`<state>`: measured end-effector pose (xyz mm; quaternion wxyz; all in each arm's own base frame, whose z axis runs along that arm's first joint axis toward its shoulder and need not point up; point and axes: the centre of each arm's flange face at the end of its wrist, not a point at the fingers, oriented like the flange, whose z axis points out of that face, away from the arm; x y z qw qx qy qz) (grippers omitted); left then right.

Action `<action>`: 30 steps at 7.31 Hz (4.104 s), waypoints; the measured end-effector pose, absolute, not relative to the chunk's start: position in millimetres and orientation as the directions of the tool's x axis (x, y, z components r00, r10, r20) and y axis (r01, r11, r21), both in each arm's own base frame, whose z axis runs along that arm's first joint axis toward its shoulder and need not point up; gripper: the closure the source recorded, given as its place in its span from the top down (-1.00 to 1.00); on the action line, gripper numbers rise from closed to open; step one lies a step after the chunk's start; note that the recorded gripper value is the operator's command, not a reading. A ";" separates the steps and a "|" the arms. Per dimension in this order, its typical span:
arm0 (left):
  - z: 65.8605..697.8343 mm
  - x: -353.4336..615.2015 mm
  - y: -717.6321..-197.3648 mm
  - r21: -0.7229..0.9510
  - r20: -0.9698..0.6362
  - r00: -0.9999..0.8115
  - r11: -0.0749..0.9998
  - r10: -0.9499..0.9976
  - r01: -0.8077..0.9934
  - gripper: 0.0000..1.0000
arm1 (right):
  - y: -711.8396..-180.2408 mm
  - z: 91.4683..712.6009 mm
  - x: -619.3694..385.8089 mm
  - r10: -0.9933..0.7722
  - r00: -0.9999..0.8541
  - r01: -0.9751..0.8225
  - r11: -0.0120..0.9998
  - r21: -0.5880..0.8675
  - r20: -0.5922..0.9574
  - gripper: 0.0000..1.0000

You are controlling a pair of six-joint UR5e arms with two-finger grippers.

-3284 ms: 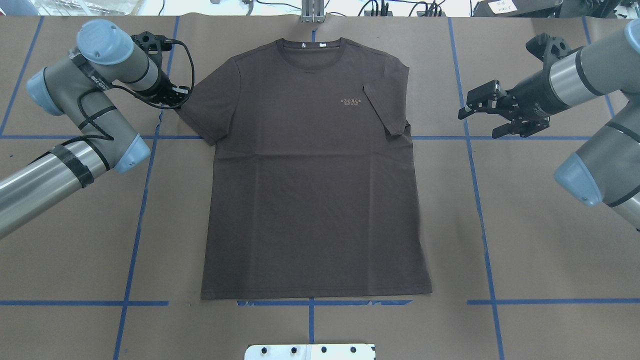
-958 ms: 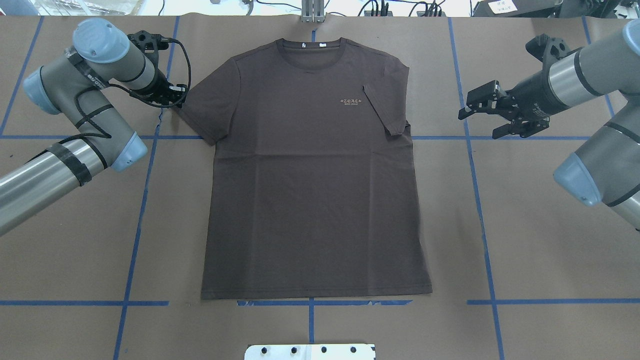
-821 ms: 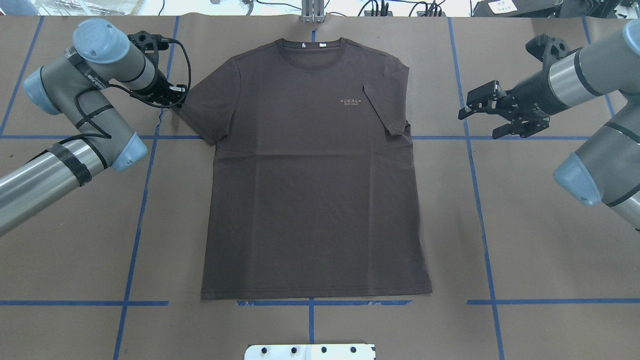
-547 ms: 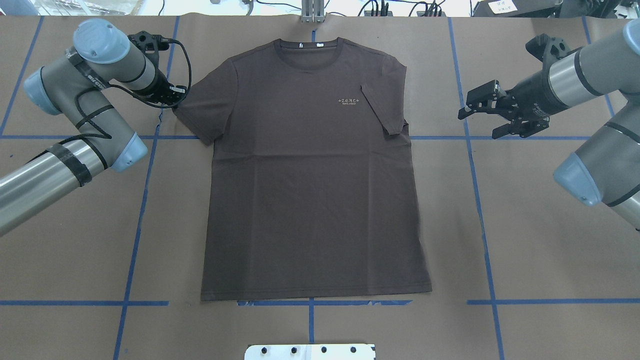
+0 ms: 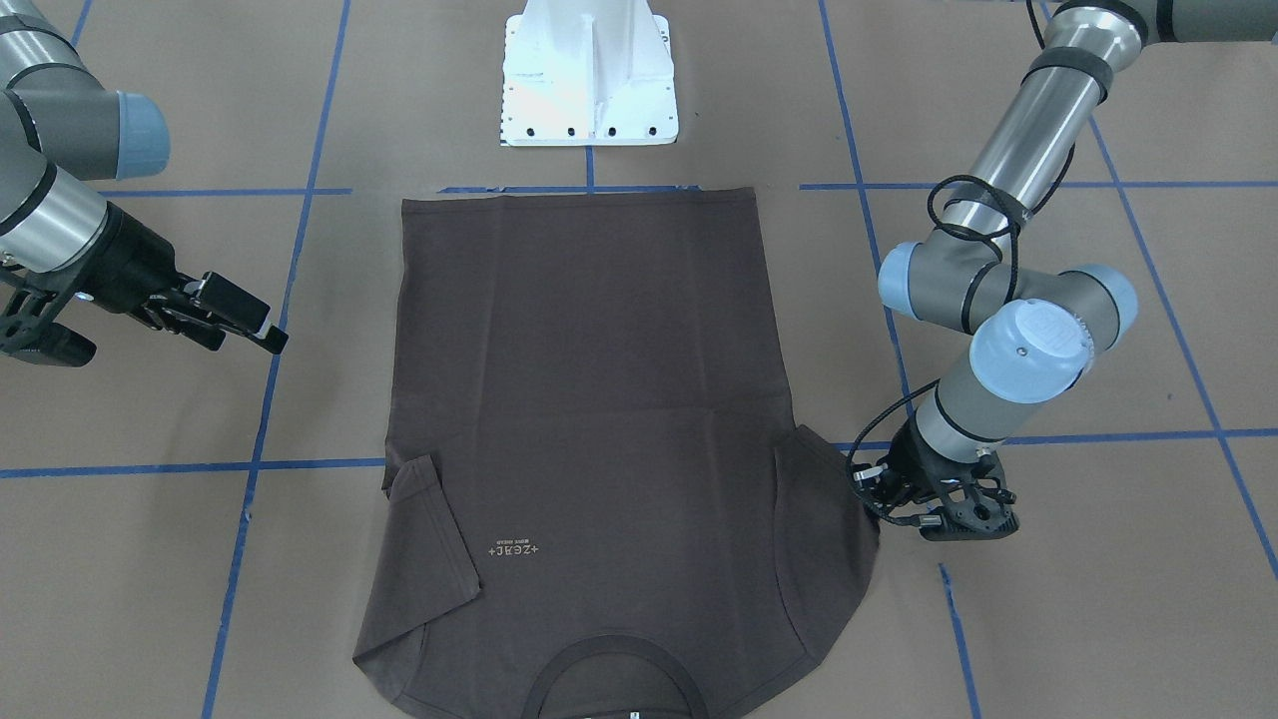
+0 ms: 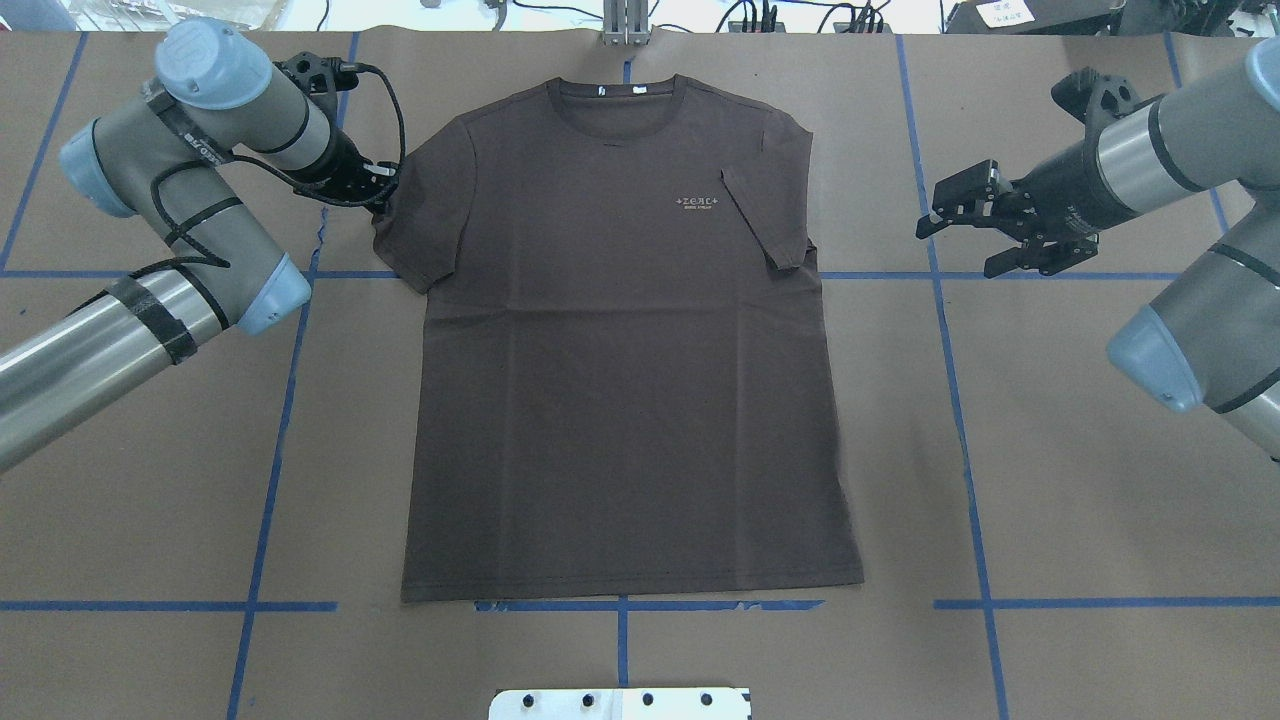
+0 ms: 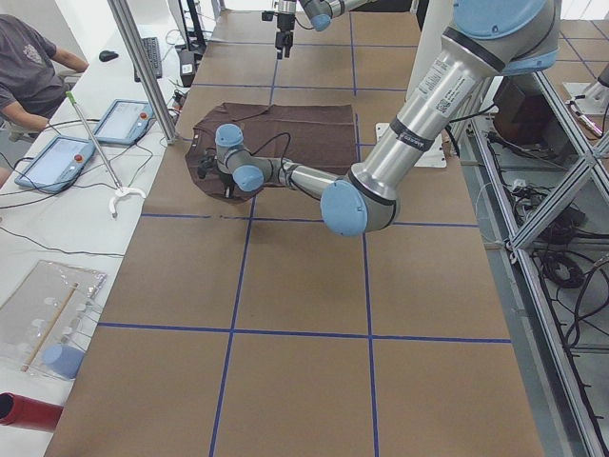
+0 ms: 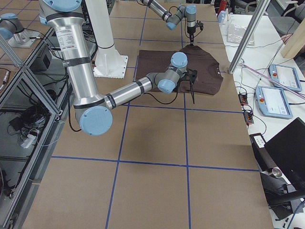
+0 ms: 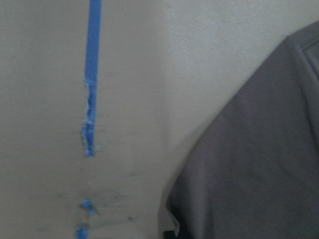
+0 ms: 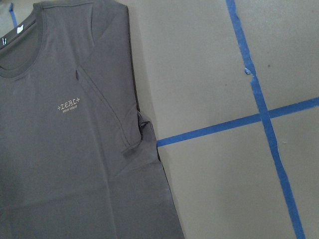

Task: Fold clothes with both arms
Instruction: 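Fold the sleeve nearest the left gripper inward onto the shirt body, then move both grippers down to the hem corners nearest the robot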

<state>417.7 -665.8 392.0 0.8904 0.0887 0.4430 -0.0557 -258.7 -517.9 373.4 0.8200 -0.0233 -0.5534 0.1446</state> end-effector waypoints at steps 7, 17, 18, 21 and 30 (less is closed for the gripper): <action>304.0 492.6 -684.8 0.006 -0.826 0.549 0.973 -0.124 0.229 -1.00 | -518.7 377.1 -258.2 0.268 0.349 -0.213 0.956 -0.203 0.898 1.00; 296.1 513.4 -684.3 0.032 -0.833 0.541 0.967 -0.114 0.253 0.45 | -518.8 375.8 -259.2 0.269 0.348 -0.213 0.956 -0.203 0.898 1.00; 294.7 513.3 -684.3 0.033 -0.834 0.540 0.966 -0.114 0.256 0.47 | -518.6 374.1 -259.1 0.266 0.346 -0.212 0.956 -0.201 0.900 1.00; 276.6 499.3 -668.9 0.019 -0.864 0.488 0.959 -0.127 0.282 0.51 | -511.9 360.1 -260.7 0.285 0.325 -0.216 0.951 -0.223 0.902 1.00; 276.3 395.9 -506.5 -0.069 -0.950 0.289 0.983 -0.116 0.169 0.52 | -243.1 349.9 -470.2 0.481 0.408 -0.478 0.837 -0.267 0.776 0.79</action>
